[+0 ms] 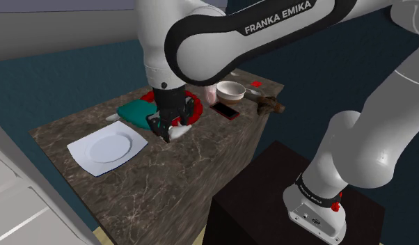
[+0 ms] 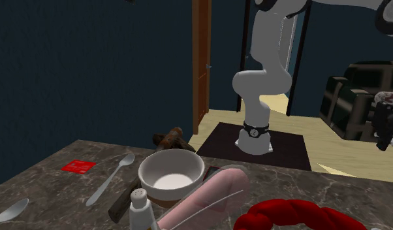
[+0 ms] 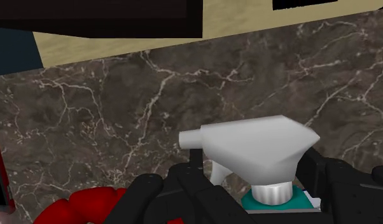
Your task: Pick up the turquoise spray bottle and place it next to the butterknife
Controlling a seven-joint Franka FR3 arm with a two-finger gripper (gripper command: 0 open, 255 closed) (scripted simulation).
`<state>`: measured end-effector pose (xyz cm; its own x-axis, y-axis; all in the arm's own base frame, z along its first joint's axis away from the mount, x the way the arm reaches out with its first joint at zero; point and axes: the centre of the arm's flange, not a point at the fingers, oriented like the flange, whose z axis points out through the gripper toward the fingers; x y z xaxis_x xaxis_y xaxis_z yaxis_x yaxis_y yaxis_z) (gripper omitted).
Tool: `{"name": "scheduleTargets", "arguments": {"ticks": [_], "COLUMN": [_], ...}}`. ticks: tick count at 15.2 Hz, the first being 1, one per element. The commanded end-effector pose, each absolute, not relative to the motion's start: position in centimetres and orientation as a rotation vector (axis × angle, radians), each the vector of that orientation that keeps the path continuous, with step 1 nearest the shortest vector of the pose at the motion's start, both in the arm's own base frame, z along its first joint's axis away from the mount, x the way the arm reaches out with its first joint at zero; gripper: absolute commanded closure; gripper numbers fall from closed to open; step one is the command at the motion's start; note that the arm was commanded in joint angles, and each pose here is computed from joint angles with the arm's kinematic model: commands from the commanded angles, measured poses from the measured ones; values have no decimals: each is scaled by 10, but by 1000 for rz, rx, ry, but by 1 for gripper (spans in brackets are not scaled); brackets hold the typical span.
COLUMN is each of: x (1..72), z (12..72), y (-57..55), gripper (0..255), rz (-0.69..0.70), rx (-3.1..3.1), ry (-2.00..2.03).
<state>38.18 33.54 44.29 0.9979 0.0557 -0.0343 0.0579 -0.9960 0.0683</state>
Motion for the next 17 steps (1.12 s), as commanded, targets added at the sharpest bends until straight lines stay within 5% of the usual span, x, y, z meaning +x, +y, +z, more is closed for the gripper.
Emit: {"name": "scheduleTargets", "arguments": {"ticks": [1,17], "x": [381,371], "z": [445,387], "y": [362,432], "gripper": [255,255], "rz": [-49,-49], "rx": [3072,3072], "ry": [85,85]}}
